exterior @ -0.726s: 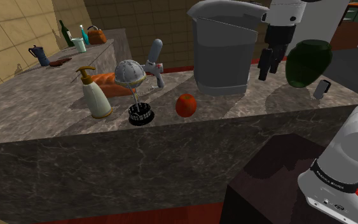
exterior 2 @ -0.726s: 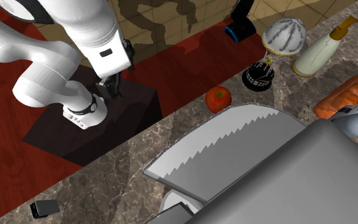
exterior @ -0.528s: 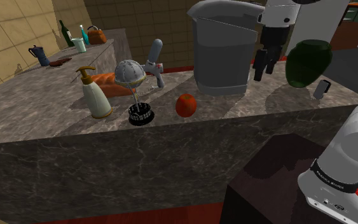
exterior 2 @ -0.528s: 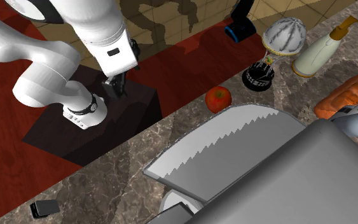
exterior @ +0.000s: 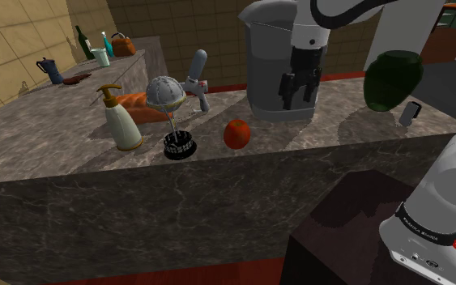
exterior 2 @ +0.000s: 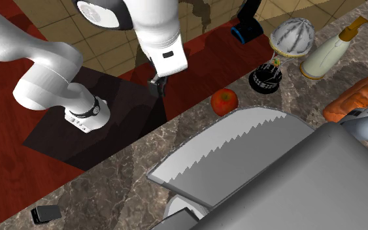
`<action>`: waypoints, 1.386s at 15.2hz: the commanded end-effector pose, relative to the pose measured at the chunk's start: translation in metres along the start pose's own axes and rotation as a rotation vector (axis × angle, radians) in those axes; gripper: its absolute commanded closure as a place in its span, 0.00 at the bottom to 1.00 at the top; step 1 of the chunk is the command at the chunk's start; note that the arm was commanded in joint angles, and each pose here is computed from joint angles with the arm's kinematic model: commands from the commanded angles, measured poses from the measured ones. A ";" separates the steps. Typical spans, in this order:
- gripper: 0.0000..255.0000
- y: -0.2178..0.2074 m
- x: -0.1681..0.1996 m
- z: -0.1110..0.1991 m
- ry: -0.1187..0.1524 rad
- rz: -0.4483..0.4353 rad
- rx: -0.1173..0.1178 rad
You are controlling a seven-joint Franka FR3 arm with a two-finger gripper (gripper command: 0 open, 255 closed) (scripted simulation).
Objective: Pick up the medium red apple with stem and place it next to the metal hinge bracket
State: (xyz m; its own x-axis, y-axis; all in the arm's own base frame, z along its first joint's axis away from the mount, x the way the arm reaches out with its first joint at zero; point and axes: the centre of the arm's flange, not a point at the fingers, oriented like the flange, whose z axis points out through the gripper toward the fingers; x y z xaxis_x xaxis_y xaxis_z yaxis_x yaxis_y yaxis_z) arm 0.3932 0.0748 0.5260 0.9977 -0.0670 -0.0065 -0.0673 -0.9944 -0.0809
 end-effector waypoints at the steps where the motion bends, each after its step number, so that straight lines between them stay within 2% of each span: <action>1: 0.00 -0.013 0.021 0.009 0.008 0.032 0.001; 15: 0.00 -0.088 0.171 0.058 0.054 0.236 0.001; 21: 0.00 -0.088 0.172 0.089 0.054 0.236 0.001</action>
State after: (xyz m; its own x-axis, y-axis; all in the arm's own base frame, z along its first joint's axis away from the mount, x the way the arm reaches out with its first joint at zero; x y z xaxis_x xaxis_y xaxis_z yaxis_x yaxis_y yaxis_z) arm 0.5708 0.1573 0.4486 0.9529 -0.3019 0.0277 -0.2987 -0.9506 -0.0844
